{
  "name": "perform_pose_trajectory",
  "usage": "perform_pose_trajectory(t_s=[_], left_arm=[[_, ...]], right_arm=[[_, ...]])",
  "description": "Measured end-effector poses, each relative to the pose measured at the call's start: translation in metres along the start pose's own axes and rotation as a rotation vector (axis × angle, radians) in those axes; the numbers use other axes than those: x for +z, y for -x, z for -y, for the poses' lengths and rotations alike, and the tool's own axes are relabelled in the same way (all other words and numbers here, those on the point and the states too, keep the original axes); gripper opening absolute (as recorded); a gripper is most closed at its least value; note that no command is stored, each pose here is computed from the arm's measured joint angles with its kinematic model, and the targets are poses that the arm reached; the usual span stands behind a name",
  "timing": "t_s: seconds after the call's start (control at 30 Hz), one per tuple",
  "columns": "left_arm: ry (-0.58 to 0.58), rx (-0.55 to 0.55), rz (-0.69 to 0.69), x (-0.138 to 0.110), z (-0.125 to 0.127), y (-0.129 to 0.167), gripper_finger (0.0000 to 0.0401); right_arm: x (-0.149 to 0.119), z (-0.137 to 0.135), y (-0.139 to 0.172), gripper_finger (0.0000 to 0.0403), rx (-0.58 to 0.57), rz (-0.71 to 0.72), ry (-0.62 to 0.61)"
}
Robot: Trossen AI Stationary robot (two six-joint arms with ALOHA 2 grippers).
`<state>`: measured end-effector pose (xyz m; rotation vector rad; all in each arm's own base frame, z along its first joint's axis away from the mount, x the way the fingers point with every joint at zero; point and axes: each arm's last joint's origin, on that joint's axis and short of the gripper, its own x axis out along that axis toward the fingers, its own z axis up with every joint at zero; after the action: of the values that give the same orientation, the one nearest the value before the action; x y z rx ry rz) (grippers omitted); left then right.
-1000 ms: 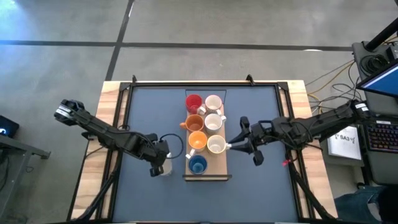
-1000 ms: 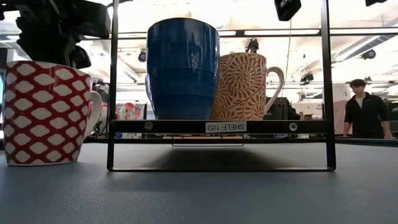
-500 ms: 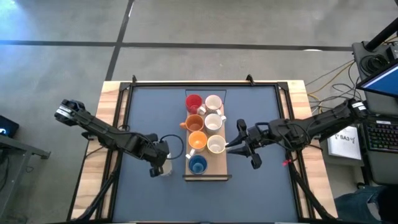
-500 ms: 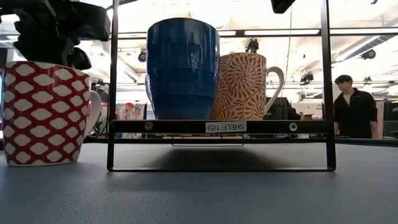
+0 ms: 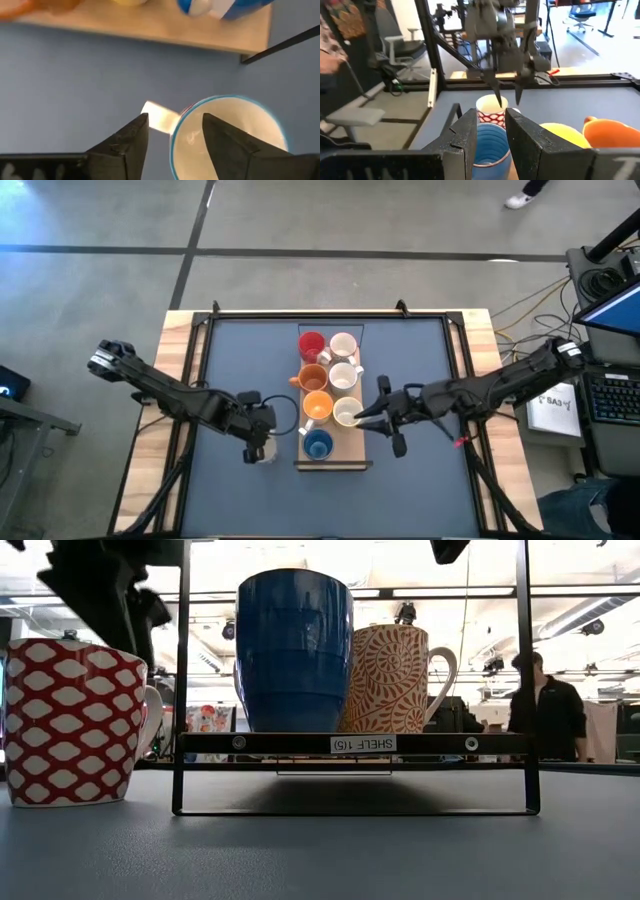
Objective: Place coffee mugs
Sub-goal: Put the red patterned mug on the shelf
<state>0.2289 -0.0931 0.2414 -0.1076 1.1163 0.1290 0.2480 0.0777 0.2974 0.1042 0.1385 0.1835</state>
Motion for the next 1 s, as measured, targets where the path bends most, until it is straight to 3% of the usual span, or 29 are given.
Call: perform_pose_trajectory(t_s=[0.37,0.83,1.0], left_arm=[[-0.075,0.046,0.070,0.002,-0.002,0.017,0.0174],[-0.129,0.198,0.489,-0.017,0.005,0.080,0.0171],[-0.121,0.211,0.555,-0.022,0.005,0.091,0.0171]], right_arm=[[0.008,-0.022,-0.038,0.0093,-0.030,-0.047,0.015],[0.040,-0.050,-0.125,0.0093,-0.058,-0.192,0.099],[0.041,-0.056,-0.154,0.0093,-0.080,-0.238,0.127]])
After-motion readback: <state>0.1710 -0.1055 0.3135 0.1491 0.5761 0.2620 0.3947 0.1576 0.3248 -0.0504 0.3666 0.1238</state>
